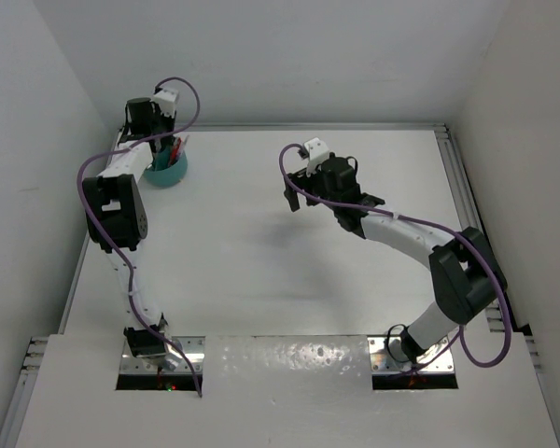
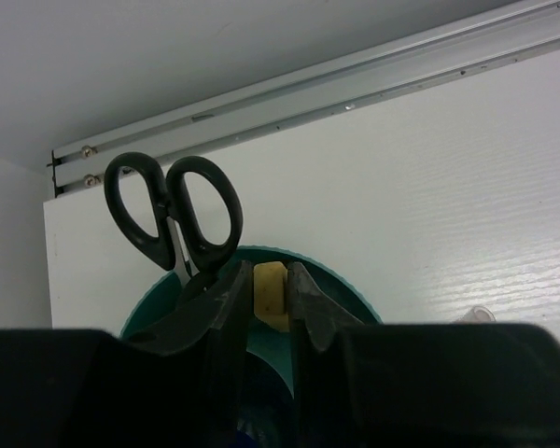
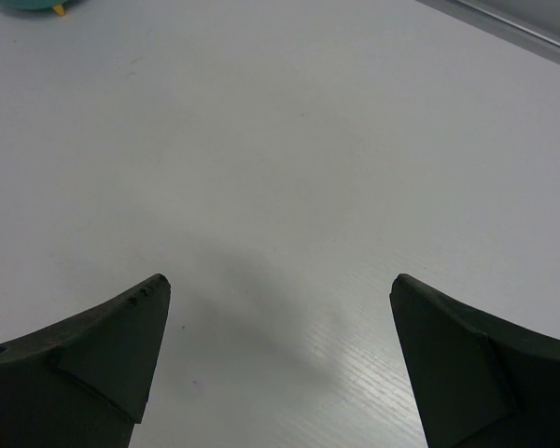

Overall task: Sort the stationery into containers
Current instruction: Place the stationery in the storage box, then reset both arms

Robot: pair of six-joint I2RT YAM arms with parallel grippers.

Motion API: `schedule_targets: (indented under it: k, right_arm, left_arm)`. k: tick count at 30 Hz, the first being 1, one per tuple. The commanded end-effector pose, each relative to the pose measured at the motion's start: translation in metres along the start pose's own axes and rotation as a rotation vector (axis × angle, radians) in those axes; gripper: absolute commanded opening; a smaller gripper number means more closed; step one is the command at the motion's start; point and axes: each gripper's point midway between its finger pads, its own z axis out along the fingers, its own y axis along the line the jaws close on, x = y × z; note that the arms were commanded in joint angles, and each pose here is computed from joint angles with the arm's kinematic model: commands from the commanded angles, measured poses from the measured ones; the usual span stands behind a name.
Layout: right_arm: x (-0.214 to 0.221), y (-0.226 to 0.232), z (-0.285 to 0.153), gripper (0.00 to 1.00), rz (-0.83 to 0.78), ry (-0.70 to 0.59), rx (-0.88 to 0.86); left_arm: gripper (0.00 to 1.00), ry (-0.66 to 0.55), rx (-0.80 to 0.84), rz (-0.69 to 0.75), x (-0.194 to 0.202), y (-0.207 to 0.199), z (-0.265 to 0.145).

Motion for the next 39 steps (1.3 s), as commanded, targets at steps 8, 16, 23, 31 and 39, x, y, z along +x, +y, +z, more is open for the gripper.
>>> schedule_targets:
  k: [8, 16, 23, 31, 39]
  right_arm:
    - [-0.026, -0.007, -0.011, 0.99, -0.019, -0.07, 0.032]
    - [-0.029, -0.01, -0.015, 0.99, -0.017, -0.074, 0.043]
    - [-0.035, -0.038, -0.02, 0.99, 0.053, -0.061, 0.13]
    - [0.004, -0.105, -0.045, 0.99, 0.249, 0.052, 0.359]
    - [0.064, -0.16, -0.091, 0.99, 0.438, 0.226, 0.545]
  left_arm:
    - [0.33, -0.01, 0.031, -0.001, -0.012, -0.004, -0.016]
    - [0.38, -0.106, 0.015, -0.056, -0.059, 0.005, -0.03]
    - [0.47, -0.3, -0.02, -0.104, -0.15, 0.023, -0.074]
    - [0.55, -0.197, -0.417, -0.299, -0.134, 0.127, -0.158]
    - [0.56, 0.058, -0.585, -0.586, -0.002, 0.179, -0.252]
